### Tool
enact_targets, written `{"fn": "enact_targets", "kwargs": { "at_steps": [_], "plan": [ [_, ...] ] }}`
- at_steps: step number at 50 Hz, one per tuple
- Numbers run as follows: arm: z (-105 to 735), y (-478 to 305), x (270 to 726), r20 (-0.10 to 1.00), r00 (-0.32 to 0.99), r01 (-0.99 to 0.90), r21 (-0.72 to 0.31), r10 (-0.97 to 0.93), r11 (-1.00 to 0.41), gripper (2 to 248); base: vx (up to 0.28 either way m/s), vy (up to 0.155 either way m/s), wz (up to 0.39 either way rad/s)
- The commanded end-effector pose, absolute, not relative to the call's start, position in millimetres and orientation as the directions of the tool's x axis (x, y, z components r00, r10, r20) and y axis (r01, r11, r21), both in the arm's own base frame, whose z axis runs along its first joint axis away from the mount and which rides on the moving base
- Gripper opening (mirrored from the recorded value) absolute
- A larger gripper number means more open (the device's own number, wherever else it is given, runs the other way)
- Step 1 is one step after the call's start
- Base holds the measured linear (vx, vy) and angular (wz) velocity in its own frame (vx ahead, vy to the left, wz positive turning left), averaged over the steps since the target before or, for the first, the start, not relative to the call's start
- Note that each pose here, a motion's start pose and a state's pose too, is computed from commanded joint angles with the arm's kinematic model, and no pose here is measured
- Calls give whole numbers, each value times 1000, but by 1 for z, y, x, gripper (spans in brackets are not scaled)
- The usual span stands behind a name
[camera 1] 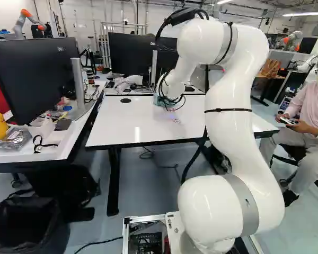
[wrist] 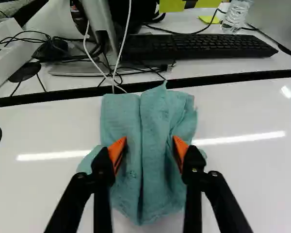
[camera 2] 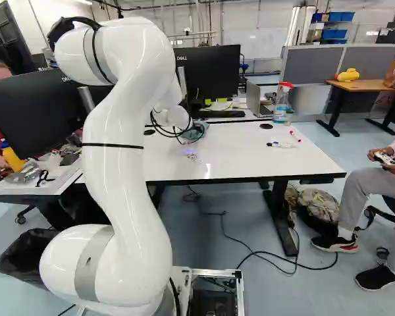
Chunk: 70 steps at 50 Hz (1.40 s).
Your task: Clean the table with the green towel
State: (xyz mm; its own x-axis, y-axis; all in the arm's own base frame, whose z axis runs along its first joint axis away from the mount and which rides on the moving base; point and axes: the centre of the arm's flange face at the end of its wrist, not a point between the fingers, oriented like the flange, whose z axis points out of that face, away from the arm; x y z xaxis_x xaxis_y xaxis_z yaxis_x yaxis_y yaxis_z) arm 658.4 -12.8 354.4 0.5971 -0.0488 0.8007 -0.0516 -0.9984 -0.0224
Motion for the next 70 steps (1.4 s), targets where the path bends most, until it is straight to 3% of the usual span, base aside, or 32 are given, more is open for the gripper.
{"fn": "enact_targets", "kwargs": {
  "at_steps": [4,5,9,10,14,15,70],
  "plan": [
    [354,-13,658,801,597,-52,-22,-49,-998,136,0,0,0],
    [354,-13,658,801,597,-52,-22,-49,-998,100,0,0,0],
    [354,-13,658,801,597,-52,-22,-49,-998,100,0,0,0],
    [354,-13,658,801,597,-52,-22,-49,-998,69,0,0,0],
    [354,-13,658,801,597,-52,-22,-49,-998,69,0,0,0],
    [354,-13,658,801,597,-52,-22,-49,-998,55,0,0,0],
    [417,-12,630,842,538,-50,-25,-48,-998,54,0,0,0]
  ]
}}
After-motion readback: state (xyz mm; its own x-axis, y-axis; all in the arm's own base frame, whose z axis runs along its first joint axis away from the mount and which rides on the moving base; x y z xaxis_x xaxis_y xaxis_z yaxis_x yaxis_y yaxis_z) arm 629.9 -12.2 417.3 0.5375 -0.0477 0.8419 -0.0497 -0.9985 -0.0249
